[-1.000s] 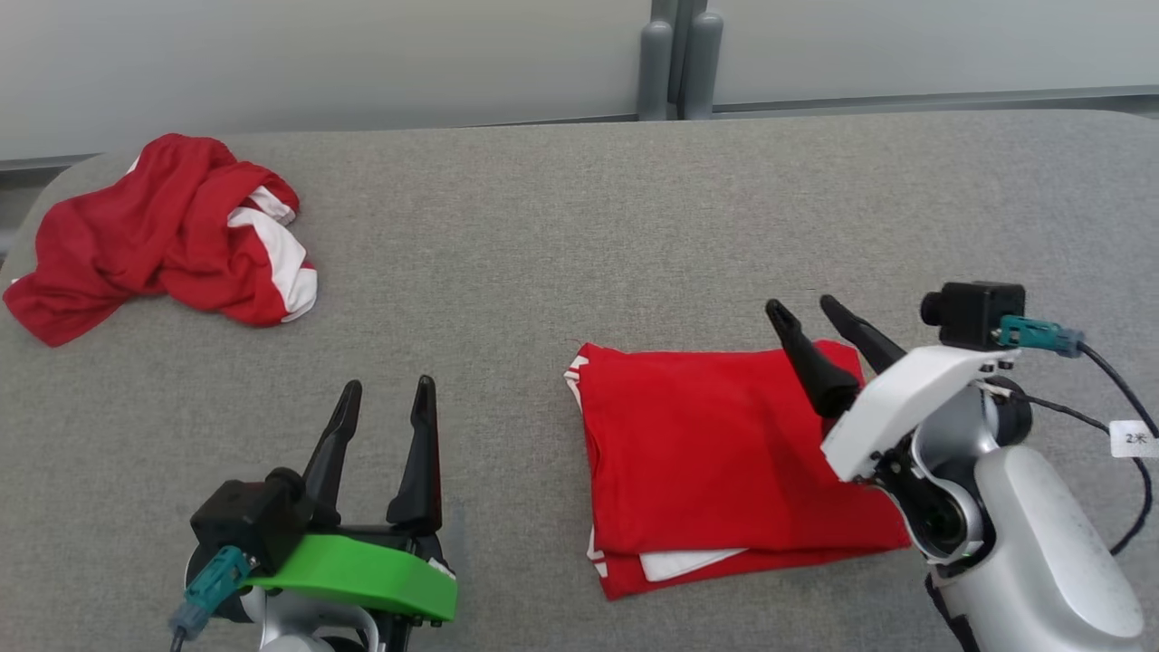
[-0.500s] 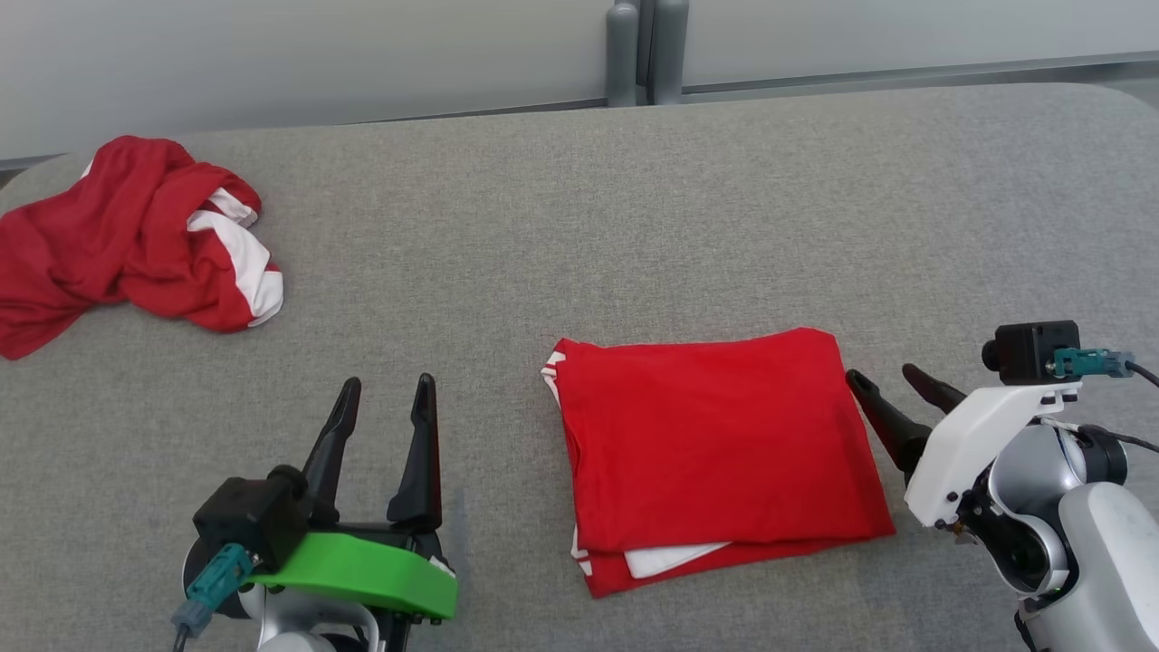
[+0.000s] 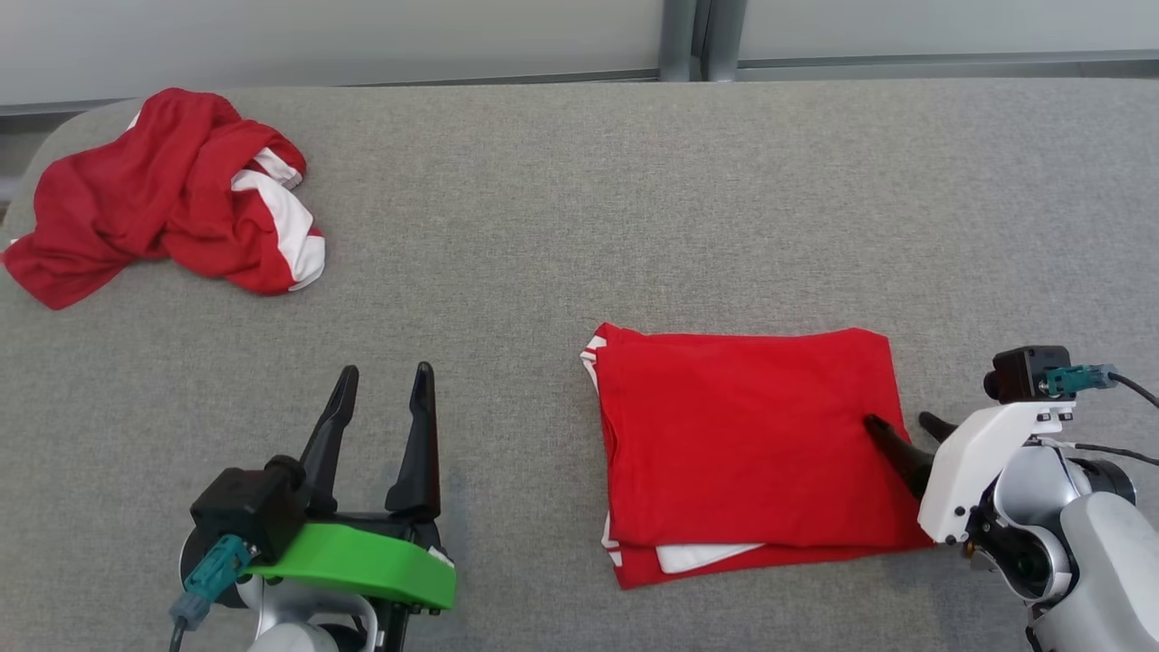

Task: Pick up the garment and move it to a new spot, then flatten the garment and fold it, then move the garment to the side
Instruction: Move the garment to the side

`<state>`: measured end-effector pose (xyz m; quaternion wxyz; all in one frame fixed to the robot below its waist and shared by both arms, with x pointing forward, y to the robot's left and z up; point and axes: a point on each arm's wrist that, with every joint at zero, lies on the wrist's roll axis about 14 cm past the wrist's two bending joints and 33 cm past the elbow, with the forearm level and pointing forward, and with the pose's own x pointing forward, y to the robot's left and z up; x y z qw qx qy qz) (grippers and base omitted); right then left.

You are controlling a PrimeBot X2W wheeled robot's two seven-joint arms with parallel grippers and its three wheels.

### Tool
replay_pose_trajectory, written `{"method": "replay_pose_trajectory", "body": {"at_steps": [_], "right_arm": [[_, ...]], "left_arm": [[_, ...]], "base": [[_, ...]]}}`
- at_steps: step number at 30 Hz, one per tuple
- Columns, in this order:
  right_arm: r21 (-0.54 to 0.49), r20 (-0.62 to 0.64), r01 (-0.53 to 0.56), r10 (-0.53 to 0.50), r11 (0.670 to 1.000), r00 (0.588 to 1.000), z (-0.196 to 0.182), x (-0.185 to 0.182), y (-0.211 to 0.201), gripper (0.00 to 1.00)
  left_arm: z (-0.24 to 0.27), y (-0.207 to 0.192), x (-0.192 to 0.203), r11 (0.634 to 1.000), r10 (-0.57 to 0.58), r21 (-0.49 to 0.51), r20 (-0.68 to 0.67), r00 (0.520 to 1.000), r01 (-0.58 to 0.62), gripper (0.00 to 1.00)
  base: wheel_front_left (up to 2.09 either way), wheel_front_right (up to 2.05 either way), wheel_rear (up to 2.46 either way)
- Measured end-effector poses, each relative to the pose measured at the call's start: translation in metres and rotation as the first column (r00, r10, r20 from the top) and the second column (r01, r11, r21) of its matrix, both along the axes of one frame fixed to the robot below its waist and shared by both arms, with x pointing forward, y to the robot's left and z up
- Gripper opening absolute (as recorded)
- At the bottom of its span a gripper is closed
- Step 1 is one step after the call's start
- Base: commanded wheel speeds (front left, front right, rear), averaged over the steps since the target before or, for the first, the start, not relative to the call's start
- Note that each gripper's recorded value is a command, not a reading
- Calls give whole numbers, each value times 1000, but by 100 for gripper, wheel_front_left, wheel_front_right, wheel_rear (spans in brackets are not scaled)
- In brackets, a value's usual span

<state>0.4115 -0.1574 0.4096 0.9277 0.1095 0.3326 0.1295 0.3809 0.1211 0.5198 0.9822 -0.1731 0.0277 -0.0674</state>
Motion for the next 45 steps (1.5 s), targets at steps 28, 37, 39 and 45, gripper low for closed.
{"method": "replay_pose_trajectory", "body": {"at_steps": [28,37,39,45], "right_arm": [[-46,110,83,-78,995,991,20,20,-39,0],[-100,196,210,-188,973,962,51,26,-96,0],[-109,211,236,-209,966,955,57,26,-107,0],[-139,250,309,-269,941,930,74,21,-138,0]], "left_arm": [[6,-27,7,996,-91,12,23,996,91,100],[10,-69,28,977,-215,14,48,975,214,100],[8,-79,32,969,-248,13,46,968,247,100],[6,-116,45,936,-353,18,50,934,353,100]], "base": [[0,0,0],[0,0,0],[0,0,0],[0,0,0]]}}
